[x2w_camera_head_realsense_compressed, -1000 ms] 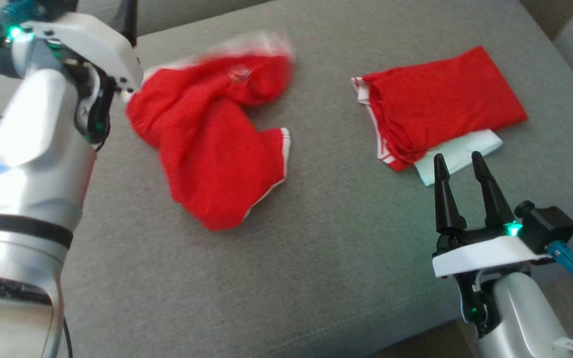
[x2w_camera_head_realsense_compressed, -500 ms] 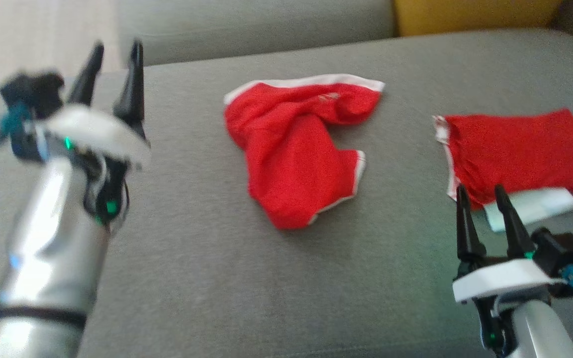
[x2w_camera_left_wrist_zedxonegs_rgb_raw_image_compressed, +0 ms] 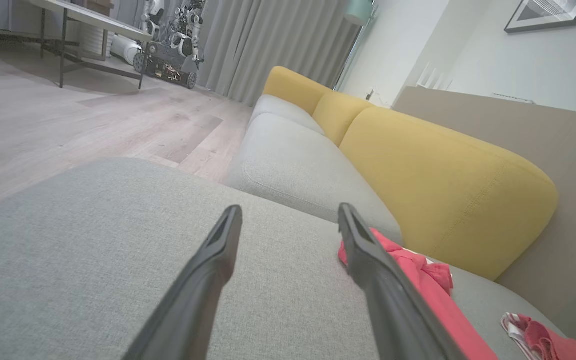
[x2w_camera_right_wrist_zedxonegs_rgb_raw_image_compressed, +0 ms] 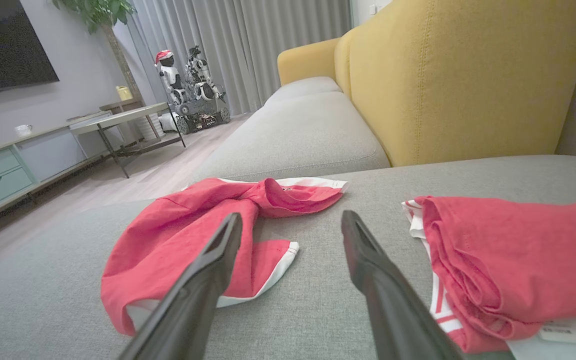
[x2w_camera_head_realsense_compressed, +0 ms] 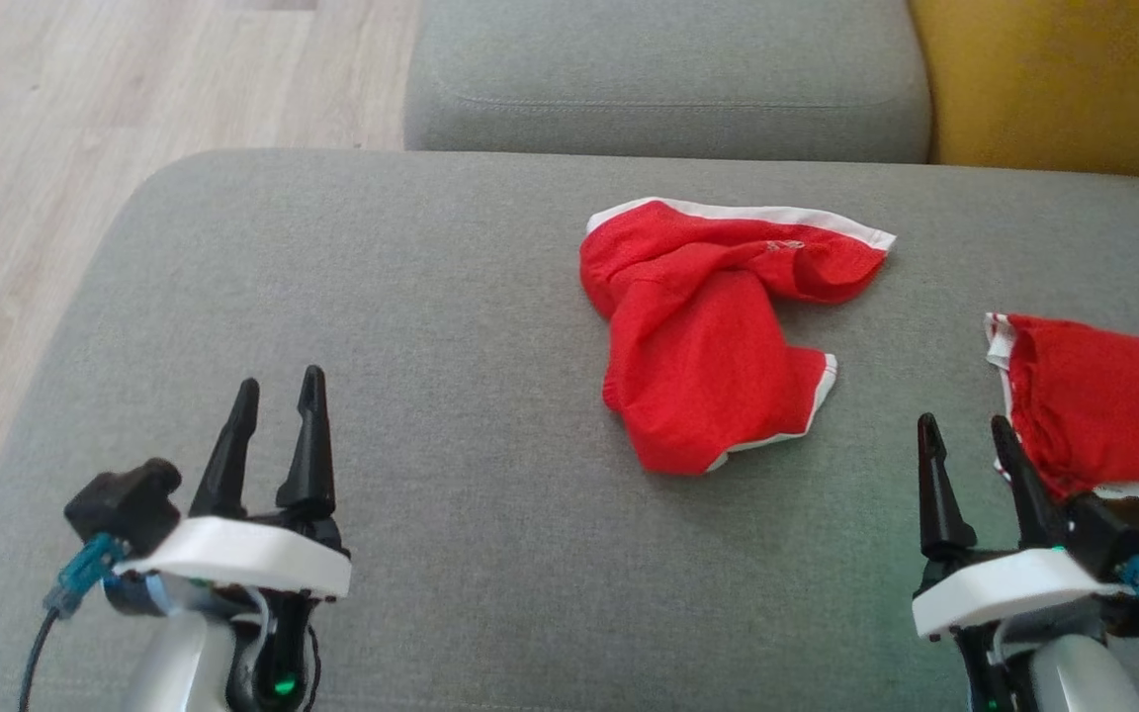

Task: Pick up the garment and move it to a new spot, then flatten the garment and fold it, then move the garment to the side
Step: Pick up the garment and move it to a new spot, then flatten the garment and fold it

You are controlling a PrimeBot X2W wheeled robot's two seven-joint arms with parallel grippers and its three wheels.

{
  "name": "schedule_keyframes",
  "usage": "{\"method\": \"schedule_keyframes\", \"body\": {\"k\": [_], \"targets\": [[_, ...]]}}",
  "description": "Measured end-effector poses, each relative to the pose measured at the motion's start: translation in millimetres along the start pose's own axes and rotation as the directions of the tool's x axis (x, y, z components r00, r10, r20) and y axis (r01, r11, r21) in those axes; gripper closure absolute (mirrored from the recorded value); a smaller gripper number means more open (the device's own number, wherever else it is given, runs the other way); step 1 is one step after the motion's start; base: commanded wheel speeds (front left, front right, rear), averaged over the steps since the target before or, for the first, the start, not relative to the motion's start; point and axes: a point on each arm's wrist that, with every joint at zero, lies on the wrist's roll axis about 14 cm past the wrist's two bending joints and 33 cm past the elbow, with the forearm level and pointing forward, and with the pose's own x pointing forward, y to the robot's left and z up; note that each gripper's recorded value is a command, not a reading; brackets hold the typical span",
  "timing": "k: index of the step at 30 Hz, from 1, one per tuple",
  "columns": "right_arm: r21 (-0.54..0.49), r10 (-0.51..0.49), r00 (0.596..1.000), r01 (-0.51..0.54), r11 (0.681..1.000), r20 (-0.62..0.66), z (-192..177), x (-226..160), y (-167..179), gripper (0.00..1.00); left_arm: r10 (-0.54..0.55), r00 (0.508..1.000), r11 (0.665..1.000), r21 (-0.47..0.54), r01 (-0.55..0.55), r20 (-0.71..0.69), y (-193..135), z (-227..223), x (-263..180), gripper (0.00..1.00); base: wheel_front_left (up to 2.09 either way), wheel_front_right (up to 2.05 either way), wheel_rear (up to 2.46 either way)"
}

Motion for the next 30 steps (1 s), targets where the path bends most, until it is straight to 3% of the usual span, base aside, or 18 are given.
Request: {"method": "schedule_keyframes", "body": {"k": [6, 12, 20, 29, 30], "targets": [[-0.020, 0.020, 0.998, -0.021, 1.000, -0.054, -11, 11, 5, 0.00, 0.009, 1.000, 1.000, 0.009, -0.010, 0.019, 2, 4, 1, 0.00, 0.00, 0.00, 0.00], [-0.027, 0.039, 0.984, -0.044, 0.999, -0.173, -30, 50, 10, 0.00, 0.042, 0.999, 0.999, 0.002, -0.042, -0.032, 11, -15, 4, 0.00, 0.00, 0.00, 0.00], [0.022, 0.007, 0.932, 0.001, 1.000, -0.363, -82, 96, 2, 0.00, 0.079, 0.994, 0.997, 0.007, -0.079, -0.080, 25, -33, 16, 0.00, 0.00, 0.00, 0.00], [0.023, 0.025, 0.886, -0.016, 1.000, -0.462, -111, 110, 12, 0.00, 0.110, 0.989, 0.994, 0.016, -0.109, -0.095, 37, -38, 16, 0.00, 0.00, 0.00, 0.00], [0.021, 0.025, 0.884, -0.017, 1.000, -0.466, -111, 110, 12, 0.68, 0.112, 0.989, 0.994, 0.016, -0.111, -0.096, 38, -38, 16, 0.00, 0.00, 0.00, 0.00]]}}
